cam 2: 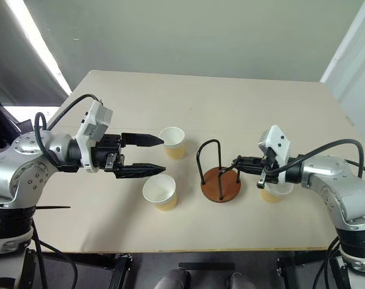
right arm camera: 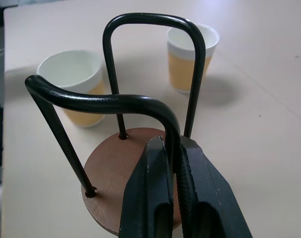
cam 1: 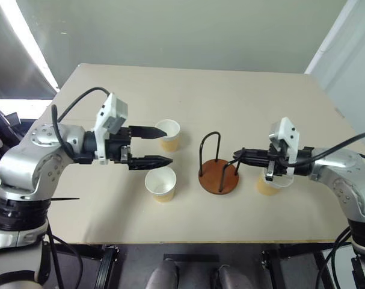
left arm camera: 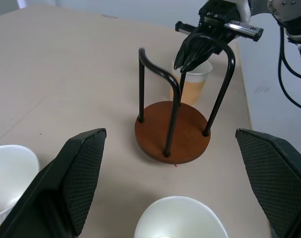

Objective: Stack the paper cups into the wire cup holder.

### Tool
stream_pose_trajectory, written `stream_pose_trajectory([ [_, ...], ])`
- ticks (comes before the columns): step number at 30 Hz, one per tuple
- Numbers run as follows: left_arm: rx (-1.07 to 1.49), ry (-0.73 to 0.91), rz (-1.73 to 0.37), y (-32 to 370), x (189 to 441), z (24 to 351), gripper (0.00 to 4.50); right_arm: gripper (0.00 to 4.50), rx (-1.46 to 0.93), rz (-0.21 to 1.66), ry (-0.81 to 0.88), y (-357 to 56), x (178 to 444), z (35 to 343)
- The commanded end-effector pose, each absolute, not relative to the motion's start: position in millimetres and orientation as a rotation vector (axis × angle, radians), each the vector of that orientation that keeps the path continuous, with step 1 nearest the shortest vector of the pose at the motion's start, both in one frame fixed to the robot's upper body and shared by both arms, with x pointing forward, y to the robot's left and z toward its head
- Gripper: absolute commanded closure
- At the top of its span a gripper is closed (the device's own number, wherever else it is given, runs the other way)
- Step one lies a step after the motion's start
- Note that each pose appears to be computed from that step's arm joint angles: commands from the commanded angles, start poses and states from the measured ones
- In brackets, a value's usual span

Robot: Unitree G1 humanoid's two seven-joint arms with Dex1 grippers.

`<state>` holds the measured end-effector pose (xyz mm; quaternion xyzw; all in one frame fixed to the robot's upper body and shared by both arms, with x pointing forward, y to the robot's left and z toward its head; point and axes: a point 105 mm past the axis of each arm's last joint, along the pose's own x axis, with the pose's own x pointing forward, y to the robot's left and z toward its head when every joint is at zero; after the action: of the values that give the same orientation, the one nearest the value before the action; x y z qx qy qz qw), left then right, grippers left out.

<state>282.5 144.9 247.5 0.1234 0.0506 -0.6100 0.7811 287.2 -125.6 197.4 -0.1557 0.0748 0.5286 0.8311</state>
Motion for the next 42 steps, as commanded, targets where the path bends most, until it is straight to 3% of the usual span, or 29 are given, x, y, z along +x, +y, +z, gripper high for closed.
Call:
stream_pose_trajectory([
  [1,0.305,0.128,-1.400,138,266,250,0.00,4.45,-0.366,1.160,0.142,-120,278,200],
  [8,0.350,0.248,-1.489,142,247,236,0.00,4.45,-0.373,1.183,0.160,-116,275,193],
  [21,0.384,0.248,-1.478,139,251,234,0.00,4.45,-0.464,1.174,0.223,-123,279,173],
  [22,0.384,0.247,-1.477,139,251,234,0.00,3.97,-0.471,1.175,0.228,-123,278,171],
  [23,0.384,0.246,-1.477,139,251,234,0.00,3.79,-0.477,1.173,0.228,-124,279,170],
  [34,0.372,0.233,-1.473,131,251,237,0.00,0.03,-0.522,1.123,0.186,-133,287,176],
  [42,0.377,0.219,-1.461,133,252,238,0.00,0.03,-0.529,1.119,0.184,-146,281,193],
])
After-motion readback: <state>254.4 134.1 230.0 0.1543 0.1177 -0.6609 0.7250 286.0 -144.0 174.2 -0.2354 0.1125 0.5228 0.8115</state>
